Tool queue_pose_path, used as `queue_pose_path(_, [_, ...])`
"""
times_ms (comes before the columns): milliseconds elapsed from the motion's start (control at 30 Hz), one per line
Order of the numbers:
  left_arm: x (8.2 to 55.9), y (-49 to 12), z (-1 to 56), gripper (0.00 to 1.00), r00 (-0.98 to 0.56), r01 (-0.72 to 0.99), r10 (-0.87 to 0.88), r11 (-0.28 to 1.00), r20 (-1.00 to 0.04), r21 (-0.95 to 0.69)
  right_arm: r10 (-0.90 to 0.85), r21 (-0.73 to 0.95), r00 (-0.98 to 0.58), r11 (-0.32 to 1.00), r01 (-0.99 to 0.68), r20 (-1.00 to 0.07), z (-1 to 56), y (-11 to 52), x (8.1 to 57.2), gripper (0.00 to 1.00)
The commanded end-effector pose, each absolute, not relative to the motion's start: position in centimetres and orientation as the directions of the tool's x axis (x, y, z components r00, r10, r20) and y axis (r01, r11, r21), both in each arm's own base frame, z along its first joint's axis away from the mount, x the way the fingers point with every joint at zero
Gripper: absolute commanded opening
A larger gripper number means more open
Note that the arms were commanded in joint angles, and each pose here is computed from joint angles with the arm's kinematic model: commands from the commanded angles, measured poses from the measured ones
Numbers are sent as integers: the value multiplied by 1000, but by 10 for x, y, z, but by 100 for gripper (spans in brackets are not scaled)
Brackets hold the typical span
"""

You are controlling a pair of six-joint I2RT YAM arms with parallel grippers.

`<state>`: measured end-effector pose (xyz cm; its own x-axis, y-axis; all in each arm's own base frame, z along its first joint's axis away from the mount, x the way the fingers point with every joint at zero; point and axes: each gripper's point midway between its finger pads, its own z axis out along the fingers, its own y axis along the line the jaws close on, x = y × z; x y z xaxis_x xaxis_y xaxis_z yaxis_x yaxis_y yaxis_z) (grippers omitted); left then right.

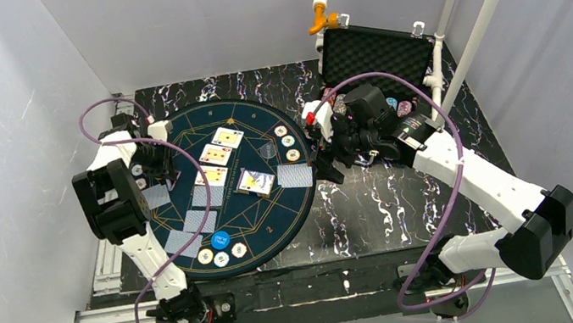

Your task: Distribute texas hold em gaming equipment

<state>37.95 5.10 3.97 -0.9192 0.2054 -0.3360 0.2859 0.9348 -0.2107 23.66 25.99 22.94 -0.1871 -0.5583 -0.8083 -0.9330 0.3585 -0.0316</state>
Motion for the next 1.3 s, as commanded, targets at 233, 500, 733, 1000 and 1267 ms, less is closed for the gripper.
queue_pose_path(233, [372, 51, 42, 35, -915, 316, 243, 928, -322, -196, -544, -63, -154, 359, -931, -825, 240, 262, 244, 98])
queue_pose_path(500, [371, 50, 47, 45, -915, 315, 241, 929, -325, -196, -543, -63, -152, 358, -932, -826, 240, 262, 244, 98])
queue_pose_path(733, [372, 46, 57, 40, -907, 318, 235, 926, -349, -203, -540, -63, -150, 355, -933, -828, 241, 262, 242, 98])
queue_pose_path(1000, [369, 43, 60, 34, -906, 323, 238, 924, -351, -205, -538, -65, -147, 356, -932, -830, 242, 262, 242, 98])
queue_pose_path(1267, [366, 40, 62, 34, -905, 326, 240, 922, -351, -210, -538, -65, -147, 354, -933, -830, 242, 261, 241, 98])
